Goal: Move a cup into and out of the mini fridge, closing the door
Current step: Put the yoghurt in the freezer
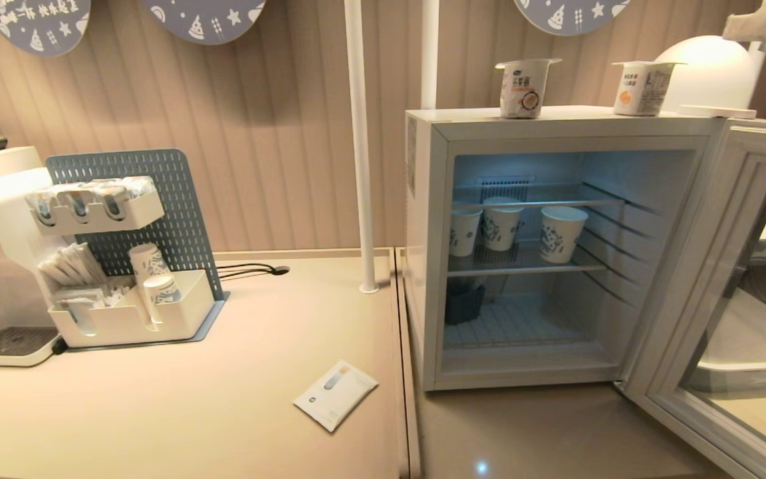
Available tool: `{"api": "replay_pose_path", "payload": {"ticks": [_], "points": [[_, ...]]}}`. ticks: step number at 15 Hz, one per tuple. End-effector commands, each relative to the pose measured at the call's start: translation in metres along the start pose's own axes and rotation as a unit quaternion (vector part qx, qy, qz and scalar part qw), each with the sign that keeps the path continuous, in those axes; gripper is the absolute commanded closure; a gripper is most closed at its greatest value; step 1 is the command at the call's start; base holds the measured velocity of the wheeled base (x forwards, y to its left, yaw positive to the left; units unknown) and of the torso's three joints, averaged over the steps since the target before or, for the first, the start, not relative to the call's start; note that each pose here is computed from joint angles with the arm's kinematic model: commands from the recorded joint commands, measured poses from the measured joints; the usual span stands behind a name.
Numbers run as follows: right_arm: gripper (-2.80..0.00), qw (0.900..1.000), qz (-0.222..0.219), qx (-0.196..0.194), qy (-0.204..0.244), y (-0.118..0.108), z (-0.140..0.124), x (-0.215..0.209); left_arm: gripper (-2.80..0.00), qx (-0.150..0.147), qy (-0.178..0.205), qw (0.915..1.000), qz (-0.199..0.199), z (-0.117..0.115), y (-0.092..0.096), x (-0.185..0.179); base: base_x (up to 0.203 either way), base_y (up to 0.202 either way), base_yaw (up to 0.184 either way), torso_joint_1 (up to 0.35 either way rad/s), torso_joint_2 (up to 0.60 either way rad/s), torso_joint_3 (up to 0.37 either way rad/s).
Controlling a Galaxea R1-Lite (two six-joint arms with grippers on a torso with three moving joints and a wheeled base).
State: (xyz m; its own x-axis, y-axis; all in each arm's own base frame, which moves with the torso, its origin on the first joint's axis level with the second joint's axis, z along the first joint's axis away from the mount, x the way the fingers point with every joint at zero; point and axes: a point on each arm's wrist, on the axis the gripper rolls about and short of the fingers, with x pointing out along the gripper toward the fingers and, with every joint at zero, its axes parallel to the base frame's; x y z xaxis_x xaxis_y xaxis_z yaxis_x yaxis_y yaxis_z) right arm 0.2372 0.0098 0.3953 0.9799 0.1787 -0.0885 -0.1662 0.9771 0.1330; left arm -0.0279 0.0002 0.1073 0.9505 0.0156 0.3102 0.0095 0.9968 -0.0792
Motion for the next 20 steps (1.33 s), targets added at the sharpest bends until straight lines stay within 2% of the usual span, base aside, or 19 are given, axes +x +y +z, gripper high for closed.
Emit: {"api": "replay_pose_path", "payload": {"ticks": [1, 12, 20], "points": [[-2.8, 1.0, -0.002, 0.005, 0.027, -0.006, -0.009, 0.036, 0.0, 0.0, 0.019, 0.9998, 0.002, -0.011, 0.001, 0.0, 0.0, 0.0, 0.0, 0.0, 0.0, 0.0], [-2.8, 1.0, -0.002, 0.004, 0.026, -0.015, -0.011, 0.091, 0.0, -0.008, 0.019, 0.9998, 0.001, -0.011, 0.001, 0.0, 0.0, 0.0, 0.0, 0.0, 0.0, 0.0], [-2.8, 1.0, -0.005, 0.004, 0.03, -0.02, -0.022, 0.112, 0.0, -0.012, 0.02, 0.9997, 0.002, -0.011, 0.001, 0.001, 0.0, 0.0, 0.0, 0.0, 0.0, 0.0]]}}
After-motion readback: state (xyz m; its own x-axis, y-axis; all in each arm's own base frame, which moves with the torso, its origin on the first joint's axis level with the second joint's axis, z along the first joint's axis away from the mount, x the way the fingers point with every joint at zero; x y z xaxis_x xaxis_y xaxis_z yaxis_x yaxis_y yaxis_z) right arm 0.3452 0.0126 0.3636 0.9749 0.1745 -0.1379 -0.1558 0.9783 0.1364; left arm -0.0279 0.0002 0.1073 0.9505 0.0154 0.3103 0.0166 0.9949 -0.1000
